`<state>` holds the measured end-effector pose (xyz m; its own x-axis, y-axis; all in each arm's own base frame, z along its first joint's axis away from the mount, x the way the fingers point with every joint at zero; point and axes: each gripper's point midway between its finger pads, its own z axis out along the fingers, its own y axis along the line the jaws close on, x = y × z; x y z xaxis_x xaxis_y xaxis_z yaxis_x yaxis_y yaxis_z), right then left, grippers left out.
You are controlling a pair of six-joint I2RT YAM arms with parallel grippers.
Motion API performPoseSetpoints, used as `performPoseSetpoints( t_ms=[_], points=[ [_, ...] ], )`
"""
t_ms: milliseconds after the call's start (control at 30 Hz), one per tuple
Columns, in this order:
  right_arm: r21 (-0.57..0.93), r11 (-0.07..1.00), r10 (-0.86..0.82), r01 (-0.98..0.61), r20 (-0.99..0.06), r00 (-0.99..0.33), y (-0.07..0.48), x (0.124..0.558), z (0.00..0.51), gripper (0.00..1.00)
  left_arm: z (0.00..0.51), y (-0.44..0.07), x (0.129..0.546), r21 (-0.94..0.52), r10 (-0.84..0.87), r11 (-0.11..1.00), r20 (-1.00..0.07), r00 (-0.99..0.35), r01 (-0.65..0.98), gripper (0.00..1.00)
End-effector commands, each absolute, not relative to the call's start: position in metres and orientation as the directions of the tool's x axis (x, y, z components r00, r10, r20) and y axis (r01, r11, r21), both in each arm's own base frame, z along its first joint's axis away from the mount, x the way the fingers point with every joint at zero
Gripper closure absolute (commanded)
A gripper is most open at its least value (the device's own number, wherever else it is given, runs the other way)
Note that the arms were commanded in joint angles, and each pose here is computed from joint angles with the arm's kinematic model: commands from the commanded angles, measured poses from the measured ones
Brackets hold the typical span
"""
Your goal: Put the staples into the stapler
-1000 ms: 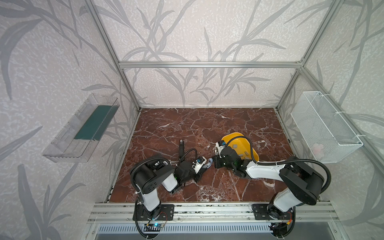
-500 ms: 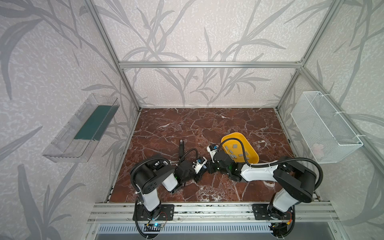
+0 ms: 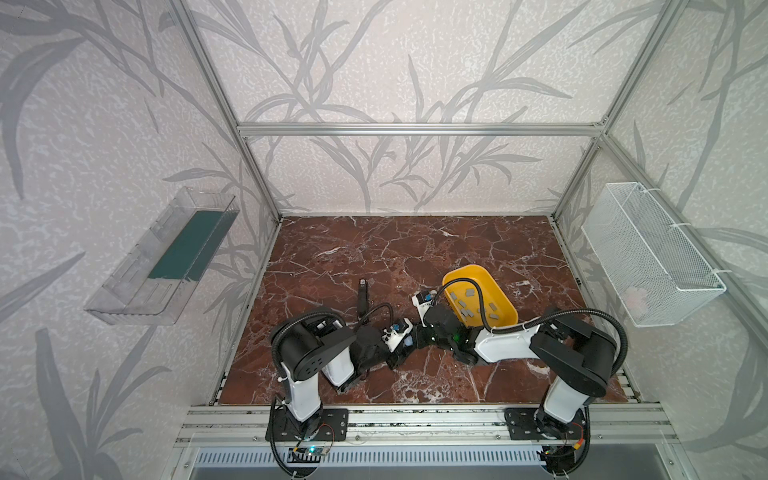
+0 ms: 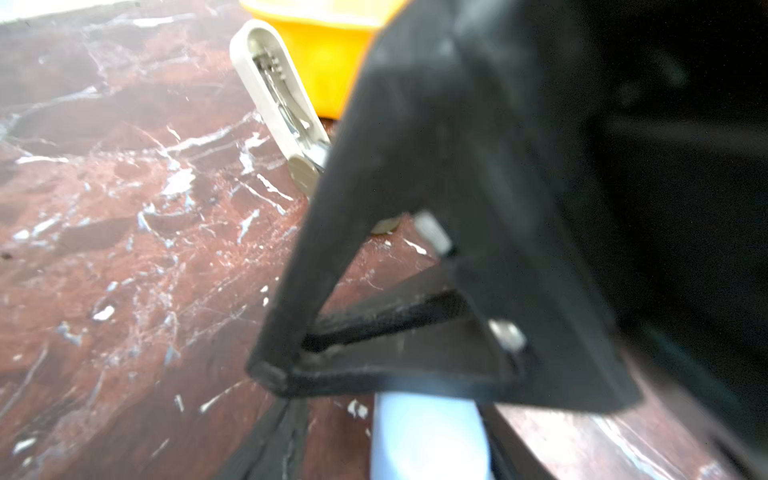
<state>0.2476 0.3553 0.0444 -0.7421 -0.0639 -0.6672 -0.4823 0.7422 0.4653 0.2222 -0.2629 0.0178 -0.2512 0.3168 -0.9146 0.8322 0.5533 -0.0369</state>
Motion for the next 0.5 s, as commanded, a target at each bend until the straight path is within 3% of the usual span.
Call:
performPoseSetpoints(
  t_ms=[0, 267, 467],
  points=[
    [0.423, 0.785, -0.115, -0.453, -0.618, -0.778, 0.340, 0.236, 0.014, 0.87, 0.004, -0.257, 0.213, -0.046, 0.348, 0.548, -0.895, -0.278, 0.835, 0.37],
    [0.439, 0.767, -0.111, -0.468, -0.627, -0.771, 0.343, 0.235, 0.016, 0.87, 0.003, -0.256, 0.213, -0.041, 0.359, 0.547, -0.891, -0.278, 0.836, 0.35],
    [0.426, 0.745, -0.119, -0.513, -0.672, -0.731, 0.344, 0.233, 0.037, 0.76, 0.002, -0.258, 0.210, -0.030, 0.381, 0.527, -0.885, -0.268, 0.849, 0.36]
  ],
)
